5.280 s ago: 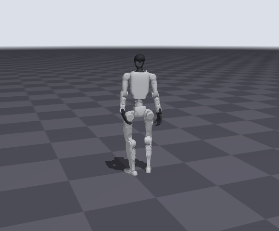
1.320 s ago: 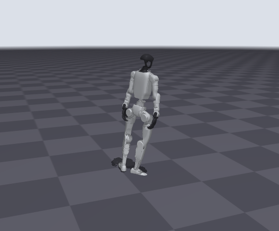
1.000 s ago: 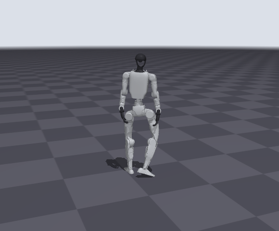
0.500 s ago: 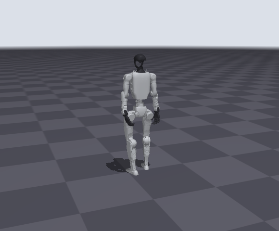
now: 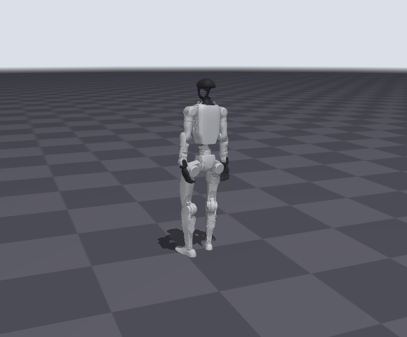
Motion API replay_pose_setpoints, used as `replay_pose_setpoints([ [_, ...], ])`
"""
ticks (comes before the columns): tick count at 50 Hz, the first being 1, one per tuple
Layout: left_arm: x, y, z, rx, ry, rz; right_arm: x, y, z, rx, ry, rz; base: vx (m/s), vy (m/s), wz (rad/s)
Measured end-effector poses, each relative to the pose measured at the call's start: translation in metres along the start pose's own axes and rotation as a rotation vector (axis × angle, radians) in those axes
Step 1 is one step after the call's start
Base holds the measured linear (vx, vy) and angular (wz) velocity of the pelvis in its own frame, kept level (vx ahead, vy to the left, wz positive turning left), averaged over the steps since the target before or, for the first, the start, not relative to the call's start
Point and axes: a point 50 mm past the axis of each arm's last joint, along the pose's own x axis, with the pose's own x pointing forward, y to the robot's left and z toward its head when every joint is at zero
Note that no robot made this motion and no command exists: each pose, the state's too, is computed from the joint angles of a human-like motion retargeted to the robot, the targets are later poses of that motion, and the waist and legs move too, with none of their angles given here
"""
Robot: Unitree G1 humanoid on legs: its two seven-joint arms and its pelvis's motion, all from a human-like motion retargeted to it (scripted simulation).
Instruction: In place motions
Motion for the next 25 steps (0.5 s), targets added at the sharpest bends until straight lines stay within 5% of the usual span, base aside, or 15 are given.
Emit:
replay_pose_setpoints([
  [12,-0.001,-0.011,0.035,0.209,-0.135,0.038,0.004,0.032,-0.081,0.191,0.272,0.053,-0.14,0.24,2.7],
  [25,0.009,-0.014,-0.045,-0.21,0.089,-0.036,0.003,0.018,-0.072,0.235,0.201,-0.011,0.08,0.38,1.55],
])
